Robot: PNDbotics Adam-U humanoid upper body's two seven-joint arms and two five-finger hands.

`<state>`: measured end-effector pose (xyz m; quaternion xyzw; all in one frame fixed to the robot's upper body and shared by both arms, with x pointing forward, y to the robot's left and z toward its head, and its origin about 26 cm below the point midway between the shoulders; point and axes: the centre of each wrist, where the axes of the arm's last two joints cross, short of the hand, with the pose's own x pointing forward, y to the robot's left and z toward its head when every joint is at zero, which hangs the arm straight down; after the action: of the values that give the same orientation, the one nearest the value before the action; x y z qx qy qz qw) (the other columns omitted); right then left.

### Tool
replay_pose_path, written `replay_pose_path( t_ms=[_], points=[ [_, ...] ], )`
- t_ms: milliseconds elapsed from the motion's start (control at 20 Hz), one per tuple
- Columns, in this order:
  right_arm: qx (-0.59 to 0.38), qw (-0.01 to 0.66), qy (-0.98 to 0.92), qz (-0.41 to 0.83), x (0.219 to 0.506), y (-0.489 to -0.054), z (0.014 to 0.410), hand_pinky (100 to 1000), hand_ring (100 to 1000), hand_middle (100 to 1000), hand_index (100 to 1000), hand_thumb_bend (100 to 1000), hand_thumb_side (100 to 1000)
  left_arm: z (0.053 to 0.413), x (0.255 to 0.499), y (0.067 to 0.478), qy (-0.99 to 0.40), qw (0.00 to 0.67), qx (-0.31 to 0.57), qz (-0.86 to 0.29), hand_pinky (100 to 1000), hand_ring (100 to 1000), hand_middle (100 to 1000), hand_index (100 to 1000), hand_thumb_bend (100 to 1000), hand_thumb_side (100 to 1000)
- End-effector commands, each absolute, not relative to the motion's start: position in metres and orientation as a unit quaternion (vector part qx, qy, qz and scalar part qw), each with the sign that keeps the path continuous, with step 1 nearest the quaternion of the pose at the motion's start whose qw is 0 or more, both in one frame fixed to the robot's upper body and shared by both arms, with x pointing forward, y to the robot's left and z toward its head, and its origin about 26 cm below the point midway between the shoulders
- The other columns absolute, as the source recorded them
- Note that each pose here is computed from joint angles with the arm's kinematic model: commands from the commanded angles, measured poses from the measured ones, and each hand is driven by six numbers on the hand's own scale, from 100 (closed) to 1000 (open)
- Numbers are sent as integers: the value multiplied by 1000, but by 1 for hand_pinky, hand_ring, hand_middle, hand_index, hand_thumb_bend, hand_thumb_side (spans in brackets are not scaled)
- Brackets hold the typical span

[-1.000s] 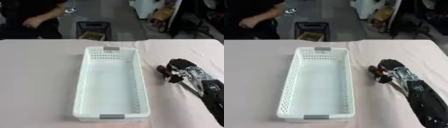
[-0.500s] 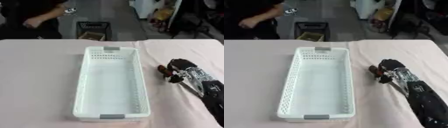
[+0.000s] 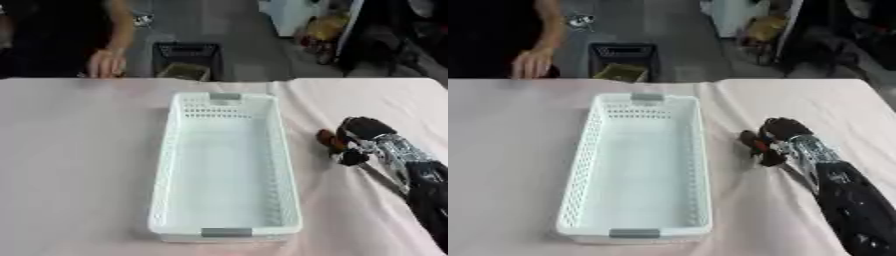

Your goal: Pick up objects on the table and place them in the box.

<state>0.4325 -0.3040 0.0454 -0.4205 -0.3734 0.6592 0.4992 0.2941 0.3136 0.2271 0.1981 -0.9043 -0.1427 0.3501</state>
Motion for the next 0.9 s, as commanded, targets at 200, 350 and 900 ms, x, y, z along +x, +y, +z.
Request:
replay_pose_path(
  t_ms=[200,350,900],
  points=[
    [-449,501,-372,639,433,-319,56,324,401,255,443,100,234,235,293,313,-908,338,198,-148,660,681,694,815,243,1000],
    [-461,503,-383,623,433,-320,59,290,378,207,399,100,213,235,293,313,-908,338,199,-148,660,681,695,815,243,1000],
    [-491,511,-408,576,433,-328,72,267,367,193,386,100,215,235,293,313,-908,338,199,-147,660,681,696,815,243,1000]
  ],
)
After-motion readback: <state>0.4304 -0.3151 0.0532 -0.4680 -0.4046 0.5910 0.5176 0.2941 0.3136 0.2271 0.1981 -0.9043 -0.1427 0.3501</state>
